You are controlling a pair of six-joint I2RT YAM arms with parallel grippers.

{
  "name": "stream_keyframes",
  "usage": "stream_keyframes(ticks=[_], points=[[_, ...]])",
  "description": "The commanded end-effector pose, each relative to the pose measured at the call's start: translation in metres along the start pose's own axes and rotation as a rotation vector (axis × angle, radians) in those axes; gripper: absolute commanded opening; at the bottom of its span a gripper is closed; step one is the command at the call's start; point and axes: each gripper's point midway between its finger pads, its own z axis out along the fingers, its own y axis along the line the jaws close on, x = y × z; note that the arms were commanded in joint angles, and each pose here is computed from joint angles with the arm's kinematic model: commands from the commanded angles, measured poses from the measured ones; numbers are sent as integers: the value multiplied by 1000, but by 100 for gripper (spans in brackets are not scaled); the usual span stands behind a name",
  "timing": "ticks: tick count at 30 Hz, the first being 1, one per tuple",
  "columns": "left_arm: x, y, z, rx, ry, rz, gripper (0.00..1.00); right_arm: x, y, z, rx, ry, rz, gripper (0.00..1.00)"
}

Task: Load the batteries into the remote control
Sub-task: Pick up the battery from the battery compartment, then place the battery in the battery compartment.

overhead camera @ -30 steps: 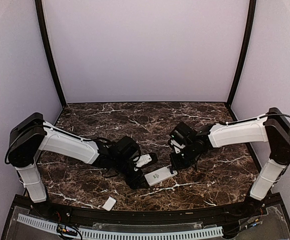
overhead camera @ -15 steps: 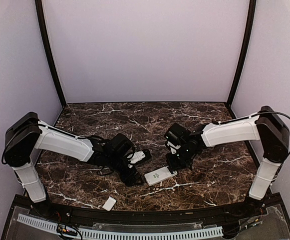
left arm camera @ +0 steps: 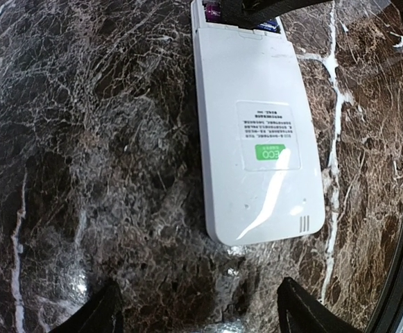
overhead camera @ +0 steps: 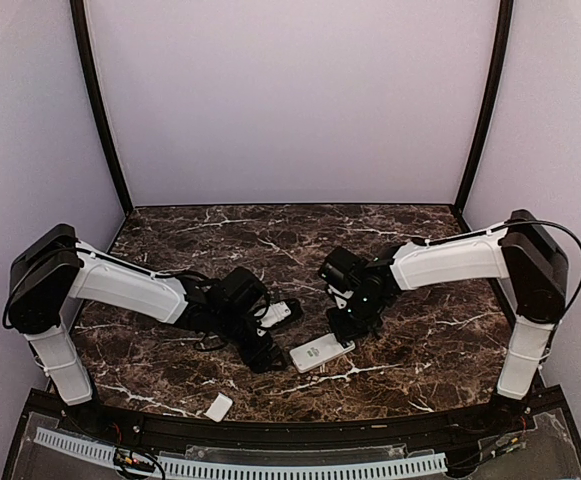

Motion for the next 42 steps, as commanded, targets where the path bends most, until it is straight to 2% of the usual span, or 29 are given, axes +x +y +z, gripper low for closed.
stream_keyframes(ticks=[1, 7, 16, 21, 25, 31, 42], points=[[8, 1, -9, -15, 23, -18, 76, 5, -3, 2, 45, 36, -49, 0], [4, -1, -6, 5, 8, -42, 76, -15, 15, -31, -28, -30, -103, 0], [-9, -1, -6, 14, -37, -75, 74, -6, 11, -43, -89, 55, -134, 0], [-21, 10, 0, -20, -57, -137, 65, 8, 5, -34, -121, 188, -159, 0], [-32, 22, 4, -40, -86, -201, 57, 6, 9, -28, -143, 215, -179, 0], [-51, 19, 5, -10, -159, -235, 56, 8, 7, -13, -129, 262, -174, 0], [-38, 19, 20, 11, -114, -239, 56, 11, -6, -6, -61, 289, -152, 0]])
